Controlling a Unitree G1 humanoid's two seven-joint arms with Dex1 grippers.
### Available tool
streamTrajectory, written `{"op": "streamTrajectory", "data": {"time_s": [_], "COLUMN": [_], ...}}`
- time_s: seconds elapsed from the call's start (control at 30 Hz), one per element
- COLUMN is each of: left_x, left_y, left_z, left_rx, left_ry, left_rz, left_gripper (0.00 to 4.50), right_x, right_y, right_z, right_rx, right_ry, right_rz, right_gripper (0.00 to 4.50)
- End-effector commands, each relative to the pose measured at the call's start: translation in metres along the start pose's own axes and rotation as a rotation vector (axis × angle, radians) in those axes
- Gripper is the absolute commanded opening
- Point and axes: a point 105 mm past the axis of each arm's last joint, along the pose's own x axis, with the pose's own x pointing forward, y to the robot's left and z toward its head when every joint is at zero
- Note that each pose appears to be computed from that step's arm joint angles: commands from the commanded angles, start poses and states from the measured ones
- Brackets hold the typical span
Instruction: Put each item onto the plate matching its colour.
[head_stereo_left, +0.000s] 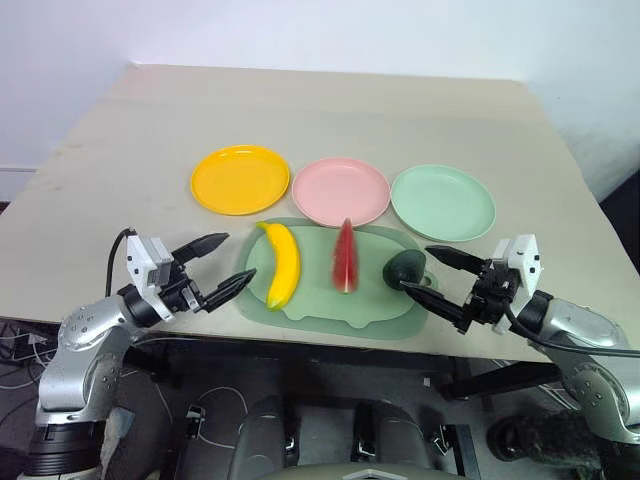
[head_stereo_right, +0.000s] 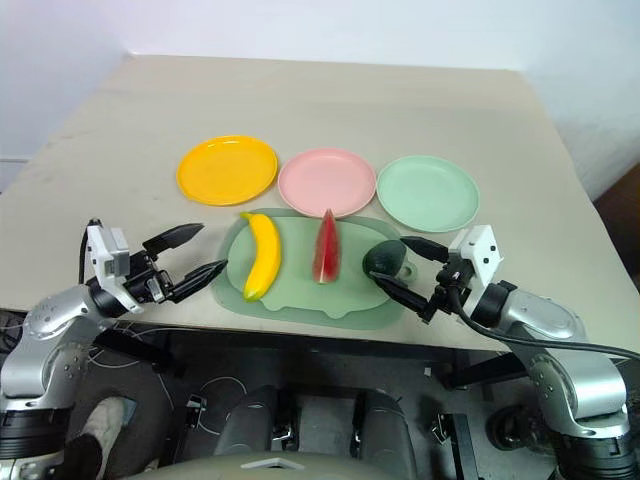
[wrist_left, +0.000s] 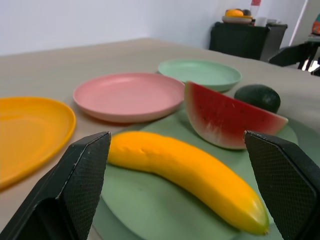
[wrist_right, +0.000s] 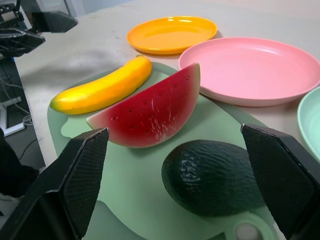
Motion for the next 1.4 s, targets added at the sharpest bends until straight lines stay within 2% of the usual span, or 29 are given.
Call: {"op": "streamTrajectory", "data": {"time_s": [0.03,0.27,0.7,0.93,1.4], "left_x": [0.0,0.007,0.016,0.016,0.006], "left_y": [0.001,0.006,-0.001,-0.006,-0.009], "left_z": [0.008,0.01,0.012,0.01,0.007], "left_rx": [0.034,0.049,0.044,0.043,0.05], "left_ry": [-0.012,-0.027,-0.048,-0.045,-0.036], "left_rz": [-0.019,-0.021,-0.047,-0.051,-0.005], "left_gripper": [4.46,4.46,4.46,4.46,4.46], "right_x": [0.0,0.002,0.001,0.017,0.04], "right_y": [0.001,-0.004,-0.01,-0.011,-0.027], "right_z": [0.007,0.013,0.02,0.021,0.004], "right_rx": [-0.027,-0.051,-0.096,-0.197,-0.363], "right_ry": [-0.023,-0.048,0.015,0.053,0.216], "right_rz": [0.012,0.003,0.069,0.178,0.444], "right_gripper": [4.5,4.5,4.5,4.5,4.5]}}
